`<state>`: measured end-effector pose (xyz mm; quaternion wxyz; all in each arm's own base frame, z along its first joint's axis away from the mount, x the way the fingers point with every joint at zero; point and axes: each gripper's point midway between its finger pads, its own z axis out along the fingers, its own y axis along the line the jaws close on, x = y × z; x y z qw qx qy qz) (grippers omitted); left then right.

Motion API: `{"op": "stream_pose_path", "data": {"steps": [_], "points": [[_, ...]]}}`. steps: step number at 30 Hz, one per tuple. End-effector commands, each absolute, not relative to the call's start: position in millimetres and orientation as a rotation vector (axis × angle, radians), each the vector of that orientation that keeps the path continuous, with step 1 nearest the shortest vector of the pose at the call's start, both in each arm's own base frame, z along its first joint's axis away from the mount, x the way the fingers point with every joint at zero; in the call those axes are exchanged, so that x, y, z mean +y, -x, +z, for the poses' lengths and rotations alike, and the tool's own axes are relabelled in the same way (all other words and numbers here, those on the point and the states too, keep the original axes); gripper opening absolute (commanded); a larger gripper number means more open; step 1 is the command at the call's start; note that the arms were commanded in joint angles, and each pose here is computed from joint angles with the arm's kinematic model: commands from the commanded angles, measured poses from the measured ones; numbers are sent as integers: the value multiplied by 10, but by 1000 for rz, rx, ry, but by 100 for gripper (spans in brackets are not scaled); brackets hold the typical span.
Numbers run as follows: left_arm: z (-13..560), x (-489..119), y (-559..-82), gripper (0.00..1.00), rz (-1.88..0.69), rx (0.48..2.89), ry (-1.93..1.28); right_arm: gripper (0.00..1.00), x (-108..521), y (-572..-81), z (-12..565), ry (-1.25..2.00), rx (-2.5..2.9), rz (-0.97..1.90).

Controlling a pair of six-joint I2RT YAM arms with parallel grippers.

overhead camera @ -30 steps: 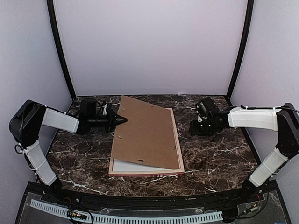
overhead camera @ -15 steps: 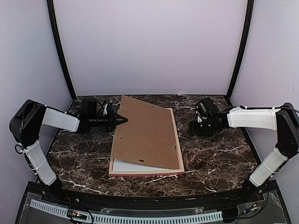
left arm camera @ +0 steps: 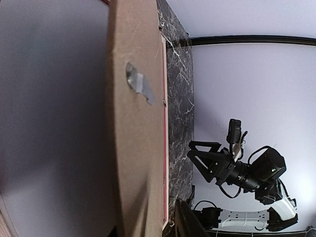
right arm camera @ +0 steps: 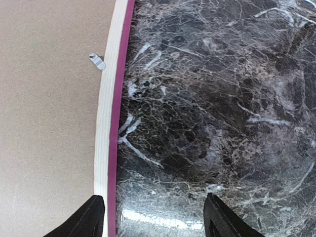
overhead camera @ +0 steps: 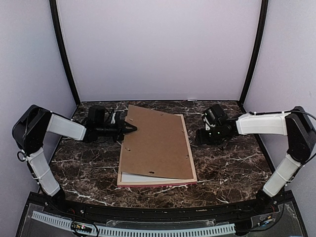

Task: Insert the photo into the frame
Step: Place the backboard with the photo.

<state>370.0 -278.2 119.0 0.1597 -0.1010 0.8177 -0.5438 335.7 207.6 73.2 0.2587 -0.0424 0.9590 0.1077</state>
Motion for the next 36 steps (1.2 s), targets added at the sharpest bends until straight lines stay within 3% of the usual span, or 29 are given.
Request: {"op": "stream_pose_path", "data": {"steps": [1,7,11,18,36], "points": [[1209,-2833,-3673,33,-1553,2337,234,72,2296,-3571,888,181,2526,380],[1133,-2844,-3674,48,-1534,2369,224,81,2517,-3773,911,282,2489,417],[1066,-2855,-3669,53,-1526,2390,223,86,2668,-3894,876,358,2478,441],[973,-2896,-3670,56,-1519,2418,220,90,2928,-4058,761,467,2468,500],[886,-2953,-3684,56,-1508,2450,221,88,3160,-4271,527,605,2465,504]]}}
